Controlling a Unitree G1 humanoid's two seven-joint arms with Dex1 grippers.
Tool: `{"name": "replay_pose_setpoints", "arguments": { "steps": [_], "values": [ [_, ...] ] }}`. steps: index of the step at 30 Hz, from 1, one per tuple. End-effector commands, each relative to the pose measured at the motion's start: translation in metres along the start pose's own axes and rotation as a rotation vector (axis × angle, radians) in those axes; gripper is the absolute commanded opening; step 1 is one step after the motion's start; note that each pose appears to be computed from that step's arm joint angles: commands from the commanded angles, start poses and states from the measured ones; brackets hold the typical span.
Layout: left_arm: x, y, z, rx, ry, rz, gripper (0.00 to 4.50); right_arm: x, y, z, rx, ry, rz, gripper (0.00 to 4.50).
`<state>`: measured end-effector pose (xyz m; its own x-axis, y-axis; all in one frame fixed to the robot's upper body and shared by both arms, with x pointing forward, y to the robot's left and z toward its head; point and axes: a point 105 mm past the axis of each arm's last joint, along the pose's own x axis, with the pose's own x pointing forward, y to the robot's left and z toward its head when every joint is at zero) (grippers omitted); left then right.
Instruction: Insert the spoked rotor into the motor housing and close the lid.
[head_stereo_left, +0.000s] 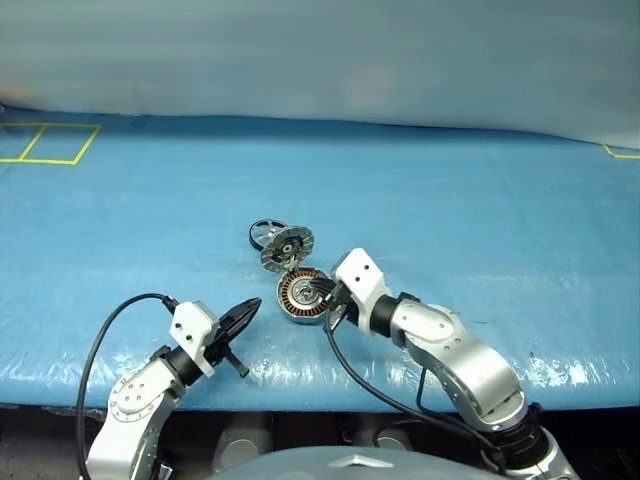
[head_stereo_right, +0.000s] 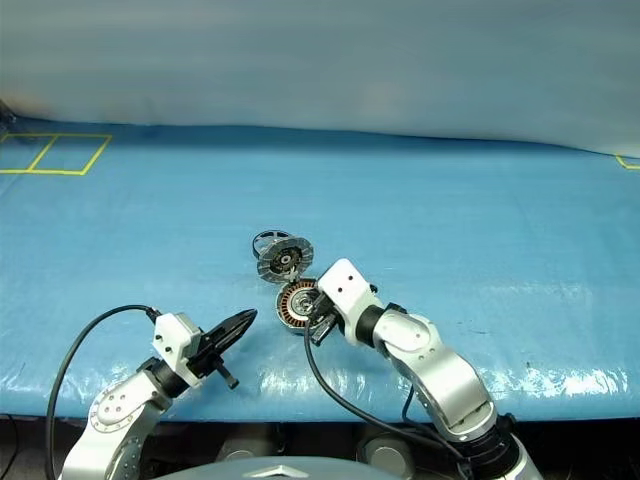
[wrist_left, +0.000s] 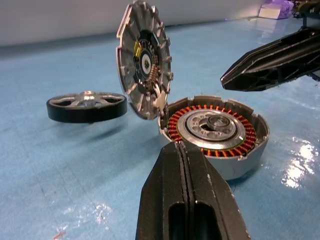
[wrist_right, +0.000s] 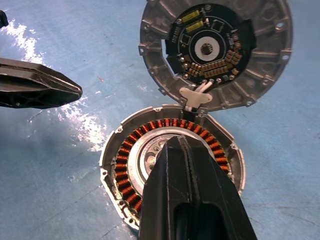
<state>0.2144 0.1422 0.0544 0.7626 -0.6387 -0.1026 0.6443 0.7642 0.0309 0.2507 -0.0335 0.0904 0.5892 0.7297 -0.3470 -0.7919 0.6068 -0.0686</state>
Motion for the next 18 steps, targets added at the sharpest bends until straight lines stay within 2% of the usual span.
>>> {"name": "replay_pose_setpoints", "arguments": {
  "steps": [1, 7, 18],
  "values": [
    [0.000, -0.004, 0.004, 0.025, -0.018, -0.022, 0.00, 0.000, 0.011, 0.017, -0.026, -0.034, 0.033, 0.01],
    [0.002, -0.007, 0.002, 0.061, -0.002, -0.050, 0.00, 0.006, 0.014, 0.014, -0.021, 0.011, 0.024, 0.01],
    [0.009, -0.010, -0.002, 0.133, -0.051, -0.042, 0.00, 0.012, 0.010, 0.005, -0.013, 0.065, 0.001, 0.01]
  ]
}}
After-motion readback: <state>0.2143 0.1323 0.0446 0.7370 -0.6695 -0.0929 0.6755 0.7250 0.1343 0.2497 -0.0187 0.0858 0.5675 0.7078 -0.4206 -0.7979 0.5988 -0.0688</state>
